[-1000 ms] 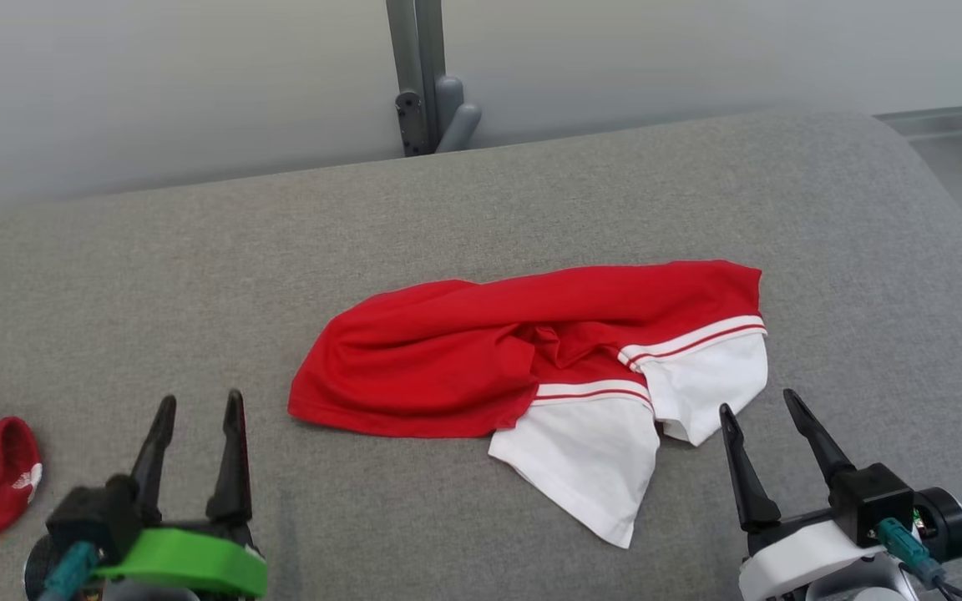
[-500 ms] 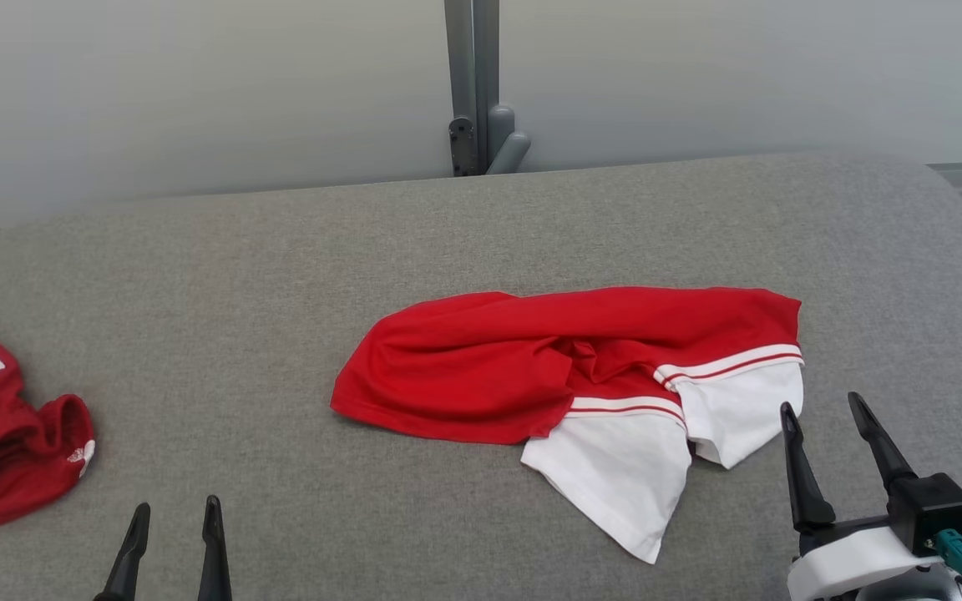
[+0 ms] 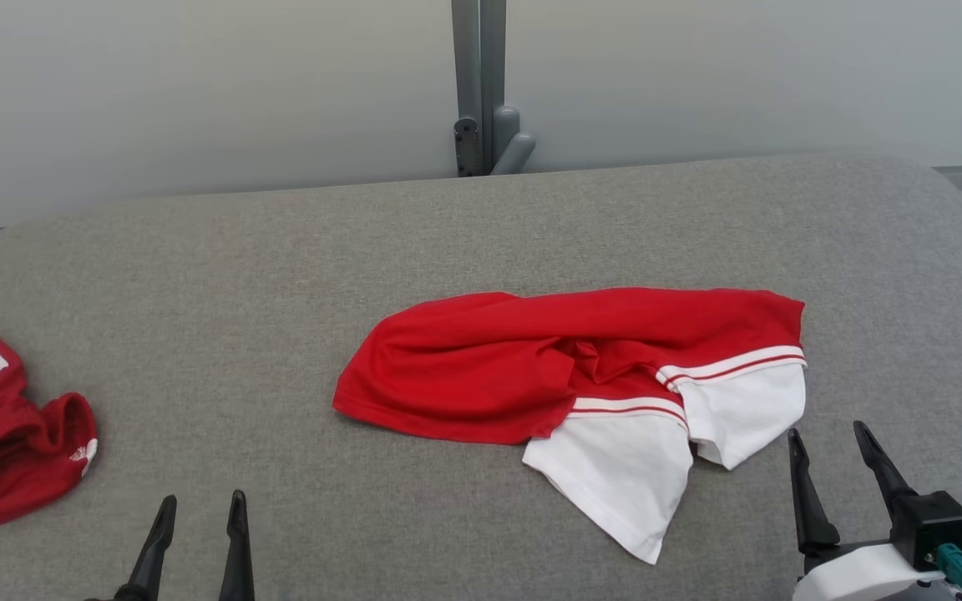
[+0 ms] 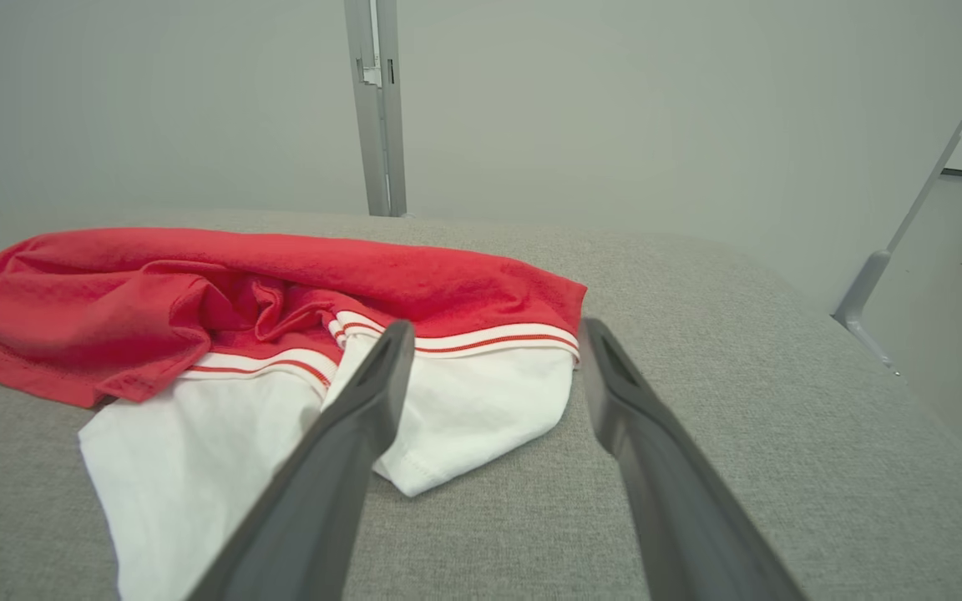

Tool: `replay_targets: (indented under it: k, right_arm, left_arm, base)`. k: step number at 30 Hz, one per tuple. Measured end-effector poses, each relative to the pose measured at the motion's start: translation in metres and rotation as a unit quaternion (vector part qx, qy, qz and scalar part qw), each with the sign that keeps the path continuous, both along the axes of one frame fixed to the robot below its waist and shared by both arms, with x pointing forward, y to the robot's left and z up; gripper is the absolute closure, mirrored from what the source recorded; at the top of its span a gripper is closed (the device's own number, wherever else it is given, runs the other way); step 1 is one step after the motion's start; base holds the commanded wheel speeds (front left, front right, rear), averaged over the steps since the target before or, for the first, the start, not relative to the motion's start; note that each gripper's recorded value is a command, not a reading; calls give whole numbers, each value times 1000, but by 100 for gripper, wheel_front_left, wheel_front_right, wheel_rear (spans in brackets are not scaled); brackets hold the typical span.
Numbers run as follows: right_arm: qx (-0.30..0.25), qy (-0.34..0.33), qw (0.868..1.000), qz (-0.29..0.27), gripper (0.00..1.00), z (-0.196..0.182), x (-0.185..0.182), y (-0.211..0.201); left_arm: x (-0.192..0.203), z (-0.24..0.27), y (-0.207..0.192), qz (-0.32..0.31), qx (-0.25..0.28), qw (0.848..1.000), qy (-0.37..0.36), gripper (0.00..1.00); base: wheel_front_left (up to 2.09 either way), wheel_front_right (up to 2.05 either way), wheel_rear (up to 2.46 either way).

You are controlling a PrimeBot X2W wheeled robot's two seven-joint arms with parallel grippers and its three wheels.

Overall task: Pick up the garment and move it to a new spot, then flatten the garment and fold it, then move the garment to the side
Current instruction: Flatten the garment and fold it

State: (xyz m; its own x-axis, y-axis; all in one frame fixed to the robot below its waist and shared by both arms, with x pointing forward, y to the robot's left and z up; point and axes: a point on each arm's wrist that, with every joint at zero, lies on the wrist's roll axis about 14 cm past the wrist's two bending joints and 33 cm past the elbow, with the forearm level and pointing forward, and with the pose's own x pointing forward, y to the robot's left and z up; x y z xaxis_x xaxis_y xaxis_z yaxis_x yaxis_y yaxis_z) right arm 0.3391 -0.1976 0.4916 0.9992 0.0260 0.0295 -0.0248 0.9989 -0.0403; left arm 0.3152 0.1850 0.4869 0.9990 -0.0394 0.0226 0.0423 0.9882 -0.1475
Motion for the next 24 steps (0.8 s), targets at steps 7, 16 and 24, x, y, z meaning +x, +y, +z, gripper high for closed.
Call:
replay_targets:
  k: [7,16,24]
  right_arm:
    - [4,3,1000,-3,0,-2,-4,-1]
    - [7,4,1000,-5,0,-3,-5,-1]
    - [4,-8,1000,-19,0,6,3,-10]
  left_arm:
    - [3,-2,-11,-18,-7,1000,3,0]
    - [18,1,-48,-75,-21,997,-2,0]
    - [37,-13,-150,-235,-19,971,24,0]
  base:
    - [0,0,0]
    - [0,0,0]
    - [0,0,0]
